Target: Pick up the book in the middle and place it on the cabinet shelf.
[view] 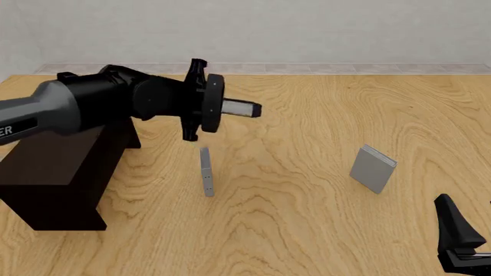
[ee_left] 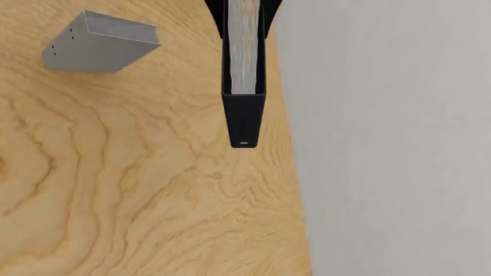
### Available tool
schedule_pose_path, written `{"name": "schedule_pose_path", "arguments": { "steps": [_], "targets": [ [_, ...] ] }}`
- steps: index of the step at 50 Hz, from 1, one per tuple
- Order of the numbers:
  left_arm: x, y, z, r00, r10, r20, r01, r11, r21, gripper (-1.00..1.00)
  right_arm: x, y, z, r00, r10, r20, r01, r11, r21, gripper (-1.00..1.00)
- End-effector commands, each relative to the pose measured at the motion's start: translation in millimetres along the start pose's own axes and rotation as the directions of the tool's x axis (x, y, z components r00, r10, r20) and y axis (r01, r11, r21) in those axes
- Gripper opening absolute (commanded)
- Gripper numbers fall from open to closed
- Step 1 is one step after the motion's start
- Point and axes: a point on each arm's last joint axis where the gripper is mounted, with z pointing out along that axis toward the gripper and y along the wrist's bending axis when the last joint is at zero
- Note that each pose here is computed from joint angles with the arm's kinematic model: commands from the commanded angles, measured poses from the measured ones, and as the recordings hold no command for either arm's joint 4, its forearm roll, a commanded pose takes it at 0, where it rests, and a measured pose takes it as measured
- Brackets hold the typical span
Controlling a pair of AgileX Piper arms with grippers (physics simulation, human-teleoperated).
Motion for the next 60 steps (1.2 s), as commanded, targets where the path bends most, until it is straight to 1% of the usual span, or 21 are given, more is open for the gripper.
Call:
{"name": "schedule_pose_path", "arguments": {
  "steps": [1, 3, 8, 10, 11, 12, 13, 14, 16, 18, 19, 21, 28, 31, 32, 34, 38, 43, 49, 52, 60],
  "targets": [
    [18.9, 7.6, -23.9, 0.999, 0.02, -0.034, -0.023, 0.996, -0.083, -1.0, 0.0, 0.0, 0.0, 1.0, 0.0, 0.0, 0.0, 1.0, 0.0, 1.0],
    [21.9, 3.6, -27.1, 0.998, 0.039, -0.042, -0.043, 0.995, -0.086, -1.0, -0.1, 0.0, 0.0, 1.0, 0.0, 0.0, 0.0, 1.0, 0.0, 1.0],
    [24.8, 5.6, -33.4, 0.998, 0.036, -0.048, -0.041, 0.994, -0.105, -1.0, -0.1, 0.0, 0.0, 1.0, 0.0, 0.0, 0.0, 1.0, 0.0, 1.0],
    [30.7, -1.8, -35.5, 0.995, 0.079, -0.065, -0.086, 0.99, -0.11, -1.0, -0.1, 0.0, 0.0, 1.0, 0.0, 0.0, 0.0, 1.0, 0.0, 1.0],
    [37.2, -11.0, -35.9, 0.988, 0.127, -0.084, -0.136, 0.985, -0.105, -1.0, -0.1, 0.0, 0.0, 1.0, 0.0, 0.0, 0.0, 1.0, 0.0, 1.0],
    [41.0, -15.1, -36.8, 0.984, 0.15, -0.095, -0.16, 0.982, -0.104, -1.0, 0.0, 0.0, 0.0, 1.0, 0.0, 0.0, 0.0, 1.0, 0.0, 1.0],
    [45.9, -5.2, -39.7, 0.988, 0.112, -0.107, -0.126, 0.984, -0.126, -1.0, 0.0, 0.0, 0.0, 1.0, 0.0, 0.0, 0.0, 1.0, 0.0, 1.0],
    [48.1, -1.2, -41.7, 0.989, 0.1, -0.113, -0.115, 0.984, -0.136, -1.0, -0.1, 0.0, 0.0, 1.0, 0.0, 0.0, 0.0, 1.0, 0.0, 1.0],
    [48.4, -1.3, -43.5, 0.988, 0.107, -0.115, -0.123, 0.983, -0.14, -1.0, -0.1, 0.0, 0.0, 1.0, 0.0, 0.0, 0.0, 1.0, 0.0, 1.0],
    [55.9, -2.1, -46.3, 0.983, 0.121, -0.138, -0.142, 0.978, -0.151, -1.0, 0.0, 0.0, 0.0, 1.0, 0.0, 0.0, 0.0, 1.0, 0.0, 1.0],
    [59.3, 2.0, -50.9, 0.983, 0.111, -0.148, -0.135, 0.976, -0.168, -1.0, -0.1, 0.0, 0.0, 1.0, 0.0, 0.0, 0.0, 1.0, 0.0, 1.0],
    [61.0, 4.8, -55.6, 0.983, 0.101, -0.153, -0.128, 0.975, -0.181, -1.0, -0.1, 0.0, 0.0, 1.0, 0.0, 0.0, 0.0, 1.0, 0.0, 1.0],
    [62.1, 12.1, -69.5, 0.978, 0.123, -0.171, -0.16, 0.96, -0.229, -1.0, 0.0, 0.0, 0.0, 1.0, 0.0, 0.0, 0.0, 1.0, 0.0, 1.0],
    [62.5, 25.6, -78.0, 0.978, 0.111, -0.177, -0.155, 0.954, -0.256, -1.0, 0.0, 0.0, 0.0, 1.0, 0.0, 0.0, 0.0, 1.0, 0.0, 1.0],
    [62.5, 25.7, -78.0, 0.978, 0.111, -0.177, -0.155, 0.954, -0.256, -1.0, 0.0, 0.0, 0.0, 1.0, 0.0, 0.0, 0.0, 1.0, 0.0, 1.0],
    [63.3, 35.0, -82.7, 0.977, 0.108, -0.183, -0.156, 0.95, -0.272, -1.0, -0.1, 0.0, 0.0, 1.0, 0.0, 0.0, 0.0, 1.0, 0.0, 1.0],
    [67.4, 44.3, -90.5, 0.975, 0.102, -0.198, -0.157, 0.946, -0.283, -1.0, 0.0, 0.0, 0.0, 1.0, 0.0, 0.0, 0.0, 1.0, 0.0, 1.0],
    [77.9, 41.1, -100.4, 0.97, 0.083, -0.228, -0.147, 0.949, -0.28, -1.0, -0.1, 0.0, 0.0, 1.0, 0.0, 0.0, 0.0, 1.0, 0.0, 1.0],
    [89.5, 27.1, -107.4, 0.966, 0.05, -0.255, -0.12, 0.956, -0.267, -1.0, 0.0, 0.0, 0.0, 1.0, 0.0, 0.0, 0.0, 1.0, 0.0, 1.0],
    [94.6, 26.2, -113.6, 0.963, 0.028, -0.268, -0.103, 0.957, -0.272, -1.0, -0.1, 0.0, 0.0, 1.0, 0.0, 0.0, 0.0, 1.0, 0.0, 1.0],
    [108.1, 28.1, -132.2, 0.95, -0.009, -0.313, -0.088, 0.952, -0.293, -1.0, -0.1, 0.0, 0.0, 1.0, 0.0, 0.0, 0.0, 1.0, 0.0, 1.0]
  ]
}}
